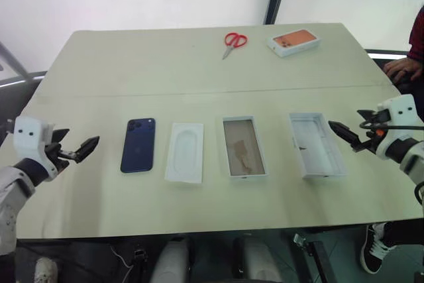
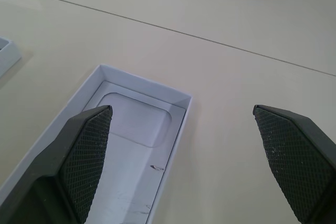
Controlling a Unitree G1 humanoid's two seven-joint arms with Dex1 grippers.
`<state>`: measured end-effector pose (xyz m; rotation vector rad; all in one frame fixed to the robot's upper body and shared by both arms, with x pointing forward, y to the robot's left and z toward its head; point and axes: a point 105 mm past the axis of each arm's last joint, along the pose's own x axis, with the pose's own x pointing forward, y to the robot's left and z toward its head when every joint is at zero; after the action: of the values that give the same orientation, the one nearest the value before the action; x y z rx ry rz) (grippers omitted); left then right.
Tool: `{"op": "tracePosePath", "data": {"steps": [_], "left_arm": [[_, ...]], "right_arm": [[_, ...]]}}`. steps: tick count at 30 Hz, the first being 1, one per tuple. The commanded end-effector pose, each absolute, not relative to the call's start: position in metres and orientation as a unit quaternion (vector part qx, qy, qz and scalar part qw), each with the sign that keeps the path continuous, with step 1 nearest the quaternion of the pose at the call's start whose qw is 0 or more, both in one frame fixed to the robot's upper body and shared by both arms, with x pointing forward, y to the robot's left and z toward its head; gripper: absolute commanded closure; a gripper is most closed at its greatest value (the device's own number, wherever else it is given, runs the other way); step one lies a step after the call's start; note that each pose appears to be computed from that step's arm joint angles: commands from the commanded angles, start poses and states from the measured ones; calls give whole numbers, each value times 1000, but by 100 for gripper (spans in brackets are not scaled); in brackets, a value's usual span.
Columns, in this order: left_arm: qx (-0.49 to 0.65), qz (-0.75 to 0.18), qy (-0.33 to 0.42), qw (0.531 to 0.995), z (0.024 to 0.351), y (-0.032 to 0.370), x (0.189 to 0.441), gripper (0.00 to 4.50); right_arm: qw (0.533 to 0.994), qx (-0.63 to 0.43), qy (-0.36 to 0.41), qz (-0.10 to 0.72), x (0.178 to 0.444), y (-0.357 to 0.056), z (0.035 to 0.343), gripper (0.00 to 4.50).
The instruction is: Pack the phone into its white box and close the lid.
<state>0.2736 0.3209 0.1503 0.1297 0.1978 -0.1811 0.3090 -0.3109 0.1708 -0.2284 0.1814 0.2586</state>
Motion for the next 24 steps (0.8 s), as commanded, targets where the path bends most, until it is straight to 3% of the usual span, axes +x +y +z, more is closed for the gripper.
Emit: {"op": "tracePosePath", "data": {"steps": [1,12,24], "left_arm": [[76,-88,78,990,161,322,273,7],[63,-82,71,992,162,320,272,7],[25,-141,55,988,160,264,279,7]], "right_arm": [[979,-136,64,140,310,-308,189,0],[974,-115,58,184,317,-278,181,0],[943,-110,30,312,327,-198,182,0]]}}
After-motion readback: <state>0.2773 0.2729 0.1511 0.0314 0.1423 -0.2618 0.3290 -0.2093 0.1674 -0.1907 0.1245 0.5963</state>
